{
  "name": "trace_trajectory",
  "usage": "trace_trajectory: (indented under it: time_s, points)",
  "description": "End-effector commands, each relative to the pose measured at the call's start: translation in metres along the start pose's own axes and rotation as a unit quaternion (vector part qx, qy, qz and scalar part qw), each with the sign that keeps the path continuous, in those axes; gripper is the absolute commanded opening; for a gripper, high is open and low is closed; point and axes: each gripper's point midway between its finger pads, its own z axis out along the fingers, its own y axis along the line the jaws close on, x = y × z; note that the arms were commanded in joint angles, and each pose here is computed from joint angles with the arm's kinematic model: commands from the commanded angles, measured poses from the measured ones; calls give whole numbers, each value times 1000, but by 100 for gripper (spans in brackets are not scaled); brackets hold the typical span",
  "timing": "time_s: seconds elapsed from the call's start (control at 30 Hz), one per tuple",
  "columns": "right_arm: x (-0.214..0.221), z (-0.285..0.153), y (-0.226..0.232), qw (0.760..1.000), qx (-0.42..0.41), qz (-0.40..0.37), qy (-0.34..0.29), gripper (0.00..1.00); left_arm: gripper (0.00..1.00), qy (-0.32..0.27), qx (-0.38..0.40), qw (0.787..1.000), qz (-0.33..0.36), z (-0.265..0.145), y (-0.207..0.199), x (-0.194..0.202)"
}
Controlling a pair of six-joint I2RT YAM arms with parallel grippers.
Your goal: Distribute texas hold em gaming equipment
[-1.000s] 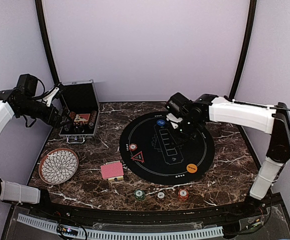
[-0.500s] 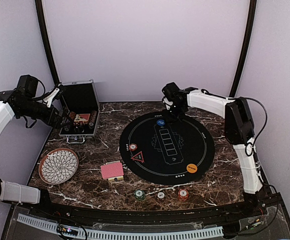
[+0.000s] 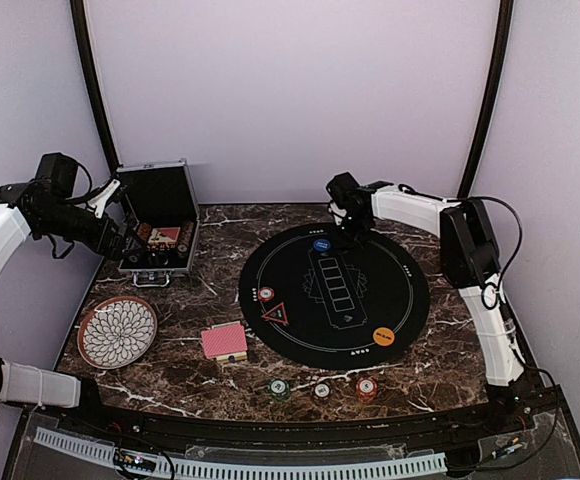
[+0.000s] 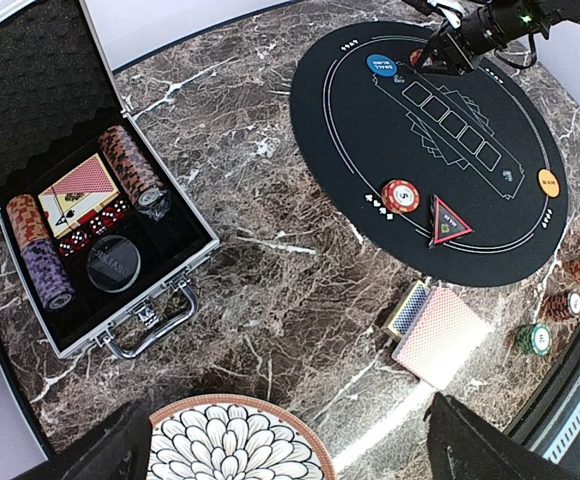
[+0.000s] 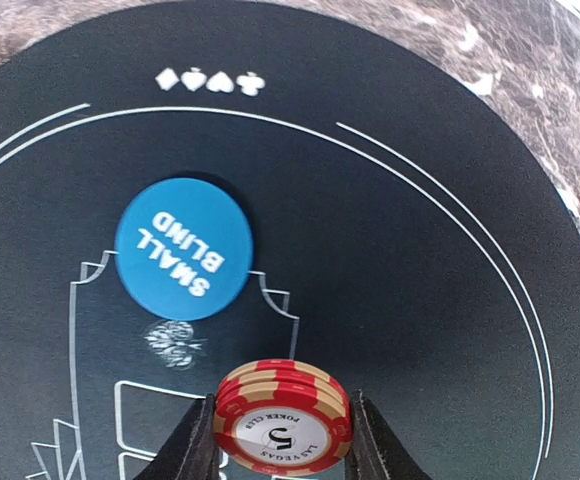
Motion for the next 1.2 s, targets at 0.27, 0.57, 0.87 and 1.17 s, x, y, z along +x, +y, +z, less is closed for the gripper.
trace_trajectory:
  time_s: [0.27,0.57,0.87,1.17]
  points:
    - [-1,15,-10,1000,-1,12,0,35,99,-7,4,1000,5,-5,-4,0]
    - [5,25,-13,1000,-1,16,14,53,99,-10,2,1000,6,-8,-5,0]
    - [-37,-28,-22,999,11,19,-49,74,99,-13,1,1000,8,-11,-6,-1]
    - [-12,-145,10,994,12,-21,-108,98,99,-20,-11,1000,18,-17,-6,-3]
